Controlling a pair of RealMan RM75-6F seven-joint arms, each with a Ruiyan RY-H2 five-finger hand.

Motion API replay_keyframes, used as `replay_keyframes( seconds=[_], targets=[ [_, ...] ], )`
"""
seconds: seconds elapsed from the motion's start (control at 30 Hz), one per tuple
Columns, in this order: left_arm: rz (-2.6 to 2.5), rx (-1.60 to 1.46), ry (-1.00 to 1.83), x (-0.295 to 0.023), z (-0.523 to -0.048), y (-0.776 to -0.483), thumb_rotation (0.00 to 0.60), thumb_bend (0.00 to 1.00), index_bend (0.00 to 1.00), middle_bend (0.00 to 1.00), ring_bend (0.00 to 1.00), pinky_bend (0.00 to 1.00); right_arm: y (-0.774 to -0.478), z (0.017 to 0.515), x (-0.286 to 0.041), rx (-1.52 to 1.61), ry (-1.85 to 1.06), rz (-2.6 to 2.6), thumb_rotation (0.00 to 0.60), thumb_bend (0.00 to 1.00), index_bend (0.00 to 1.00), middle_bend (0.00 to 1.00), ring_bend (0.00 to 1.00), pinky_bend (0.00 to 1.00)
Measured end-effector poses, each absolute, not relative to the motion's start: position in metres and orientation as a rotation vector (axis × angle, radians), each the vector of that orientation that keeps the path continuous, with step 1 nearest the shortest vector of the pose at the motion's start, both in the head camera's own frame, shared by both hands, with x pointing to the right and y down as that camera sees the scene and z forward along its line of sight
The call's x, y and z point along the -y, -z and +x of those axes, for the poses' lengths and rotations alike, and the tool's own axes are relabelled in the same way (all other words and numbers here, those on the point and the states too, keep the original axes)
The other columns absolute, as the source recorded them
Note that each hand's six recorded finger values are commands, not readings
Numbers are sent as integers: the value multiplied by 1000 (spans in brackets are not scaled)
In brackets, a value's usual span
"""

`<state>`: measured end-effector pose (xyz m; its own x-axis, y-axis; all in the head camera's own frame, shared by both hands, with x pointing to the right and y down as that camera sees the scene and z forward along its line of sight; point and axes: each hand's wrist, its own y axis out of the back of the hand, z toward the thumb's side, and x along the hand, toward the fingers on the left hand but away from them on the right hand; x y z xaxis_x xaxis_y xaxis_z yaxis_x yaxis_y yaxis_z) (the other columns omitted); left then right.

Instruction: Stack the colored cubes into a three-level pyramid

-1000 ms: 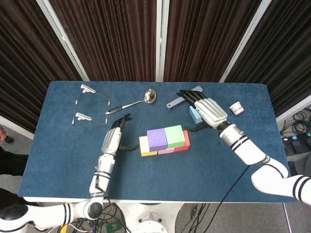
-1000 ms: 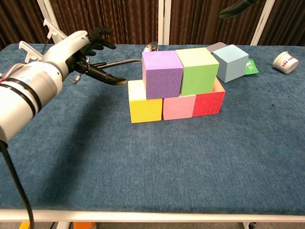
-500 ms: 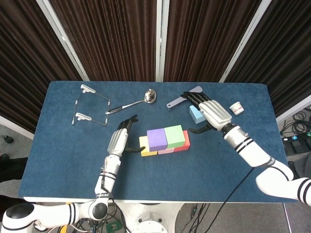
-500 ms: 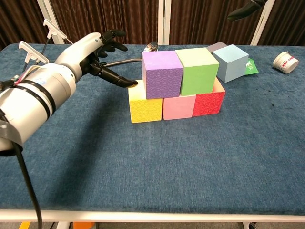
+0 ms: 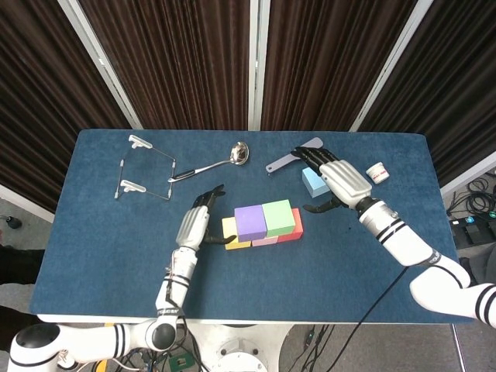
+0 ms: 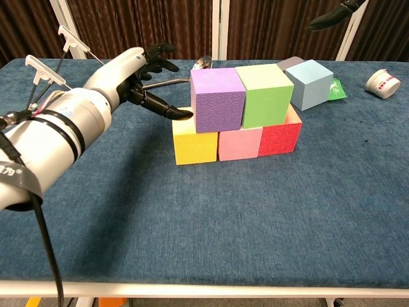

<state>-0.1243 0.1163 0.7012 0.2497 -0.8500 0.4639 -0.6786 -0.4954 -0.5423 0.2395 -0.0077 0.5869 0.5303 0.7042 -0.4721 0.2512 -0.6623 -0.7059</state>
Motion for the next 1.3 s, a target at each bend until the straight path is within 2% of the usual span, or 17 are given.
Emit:
replay_keyframes(
  seconds=[0.8, 1.07, 1.3],
  targets=[
    [-2282, -1442, 1093, -110, -126, -702, 600, 0, 9, 136, 44, 71, -588, 245, 8, 781, -1033, -2208, 600, 82, 0, 0, 0, 0],
    [-2221, -1475, 1119, -105, -153, -698, 600, 0, 10, 122, 41, 71, -587, 236, 4, 765, -1010, -2230, 600, 82, 0, 0, 0, 0],
    [-2120, -1484, 1174, -96, -202, -690, 600, 0, 10, 80, 3, 69, -584, 219, -5, 720, -978, -2253, 600, 77, 0, 0, 0, 0]
  ],
)
